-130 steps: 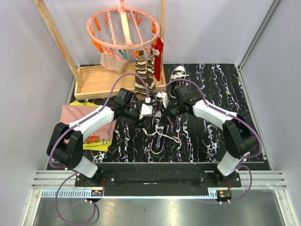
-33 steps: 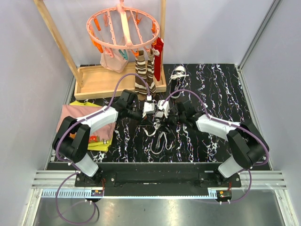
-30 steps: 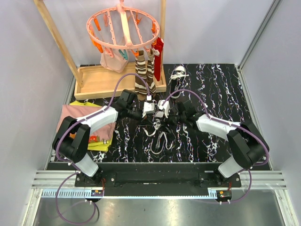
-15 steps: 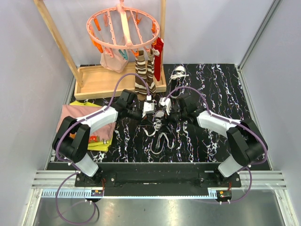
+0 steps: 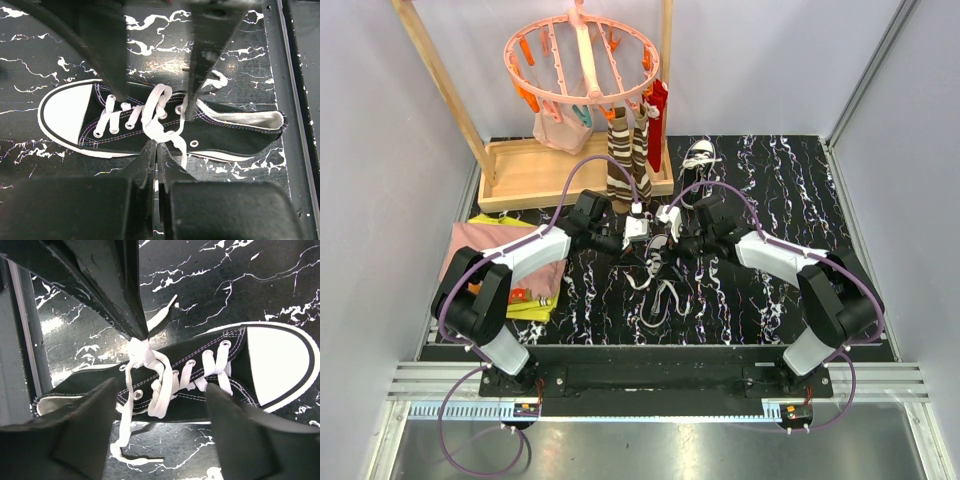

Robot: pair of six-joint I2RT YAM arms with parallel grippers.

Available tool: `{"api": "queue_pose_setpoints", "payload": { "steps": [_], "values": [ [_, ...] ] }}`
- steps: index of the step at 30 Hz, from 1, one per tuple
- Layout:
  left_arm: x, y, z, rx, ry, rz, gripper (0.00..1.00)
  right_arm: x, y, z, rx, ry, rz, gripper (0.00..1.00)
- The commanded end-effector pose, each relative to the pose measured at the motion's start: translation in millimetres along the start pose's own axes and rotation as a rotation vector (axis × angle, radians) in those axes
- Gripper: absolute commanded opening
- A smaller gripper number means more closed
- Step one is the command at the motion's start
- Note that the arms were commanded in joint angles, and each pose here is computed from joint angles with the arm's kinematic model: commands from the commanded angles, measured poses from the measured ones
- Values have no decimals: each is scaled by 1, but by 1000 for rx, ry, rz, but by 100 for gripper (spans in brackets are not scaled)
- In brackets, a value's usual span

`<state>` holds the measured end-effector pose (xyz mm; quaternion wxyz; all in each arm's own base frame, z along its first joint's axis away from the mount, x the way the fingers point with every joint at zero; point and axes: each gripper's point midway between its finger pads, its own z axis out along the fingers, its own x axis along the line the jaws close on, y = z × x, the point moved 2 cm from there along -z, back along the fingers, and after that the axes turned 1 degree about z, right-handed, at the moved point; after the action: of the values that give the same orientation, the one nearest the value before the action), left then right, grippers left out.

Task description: Tie the shoes

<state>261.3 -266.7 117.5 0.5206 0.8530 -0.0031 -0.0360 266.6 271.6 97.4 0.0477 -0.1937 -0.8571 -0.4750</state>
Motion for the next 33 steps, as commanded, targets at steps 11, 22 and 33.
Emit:
{"api": "queue_pose_setpoints", "payload": {
  "steps": [11,22,33],
  "values": [
    [3,21,-5,-63,-9,55,0,-11,2,6,29,-66,-79,79],
    [2,20,-6,-62,-8,52,0,-10,17,-2,-9,-92,-88,58],
    [0,19,-6,-62,-10,53,0,-10,21,-6,-25,-92,-80,37]
  ]
}}
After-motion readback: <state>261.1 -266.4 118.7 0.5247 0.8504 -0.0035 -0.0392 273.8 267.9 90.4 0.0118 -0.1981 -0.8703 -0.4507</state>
